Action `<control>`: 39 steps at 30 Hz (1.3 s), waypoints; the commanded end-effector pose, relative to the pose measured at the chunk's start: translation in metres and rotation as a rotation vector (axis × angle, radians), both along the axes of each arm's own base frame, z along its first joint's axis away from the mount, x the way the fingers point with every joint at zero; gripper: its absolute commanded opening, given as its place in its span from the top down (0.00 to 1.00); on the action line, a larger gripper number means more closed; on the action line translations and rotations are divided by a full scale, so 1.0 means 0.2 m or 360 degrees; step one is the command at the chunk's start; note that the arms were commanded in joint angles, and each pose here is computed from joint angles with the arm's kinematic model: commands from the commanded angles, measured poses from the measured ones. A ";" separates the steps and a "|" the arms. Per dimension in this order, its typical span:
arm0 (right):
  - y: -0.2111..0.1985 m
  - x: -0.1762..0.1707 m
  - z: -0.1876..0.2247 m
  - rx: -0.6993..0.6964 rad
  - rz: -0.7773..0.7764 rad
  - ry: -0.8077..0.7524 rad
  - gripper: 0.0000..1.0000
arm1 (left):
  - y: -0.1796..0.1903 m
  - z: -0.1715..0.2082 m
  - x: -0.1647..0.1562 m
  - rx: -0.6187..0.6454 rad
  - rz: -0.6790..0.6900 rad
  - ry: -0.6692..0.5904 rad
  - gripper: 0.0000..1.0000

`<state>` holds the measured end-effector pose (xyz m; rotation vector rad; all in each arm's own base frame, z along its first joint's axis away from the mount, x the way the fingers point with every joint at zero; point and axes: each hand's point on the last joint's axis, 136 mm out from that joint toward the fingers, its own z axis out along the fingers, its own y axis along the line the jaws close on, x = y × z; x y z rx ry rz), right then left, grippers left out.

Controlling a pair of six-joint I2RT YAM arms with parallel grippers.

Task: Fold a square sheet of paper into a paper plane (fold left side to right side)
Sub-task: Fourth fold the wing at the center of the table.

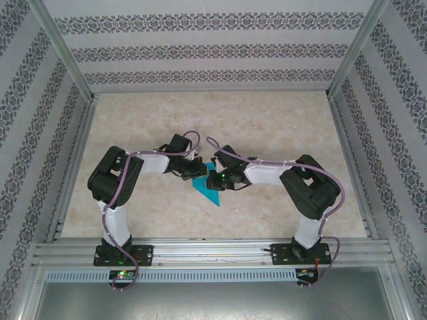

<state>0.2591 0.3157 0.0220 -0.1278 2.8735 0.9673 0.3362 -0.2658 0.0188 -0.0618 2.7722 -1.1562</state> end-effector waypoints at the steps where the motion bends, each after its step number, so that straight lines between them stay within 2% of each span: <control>1: 0.03 0.03 0.00 0.0007 -0.0009 -0.0034 1.00 | 0.07 -0.14 -0.08 0.0133 0.0017 0.0095 0.99; 11: 0.01 0.03 -0.05 -0.0045 -0.0014 -0.0023 1.00 | 0.07 -0.15 -0.08 0.0140 0.0020 0.0099 0.99; 18: -0.04 -0.06 -0.11 -0.0156 0.0014 0.0063 1.00 | 0.09 -0.17 -0.09 0.0180 0.0035 0.0120 0.99; 39: -0.16 -0.31 -0.19 -0.0270 0.0006 0.0241 1.00 | 0.13 -0.21 -0.09 0.0248 0.0062 0.0142 1.00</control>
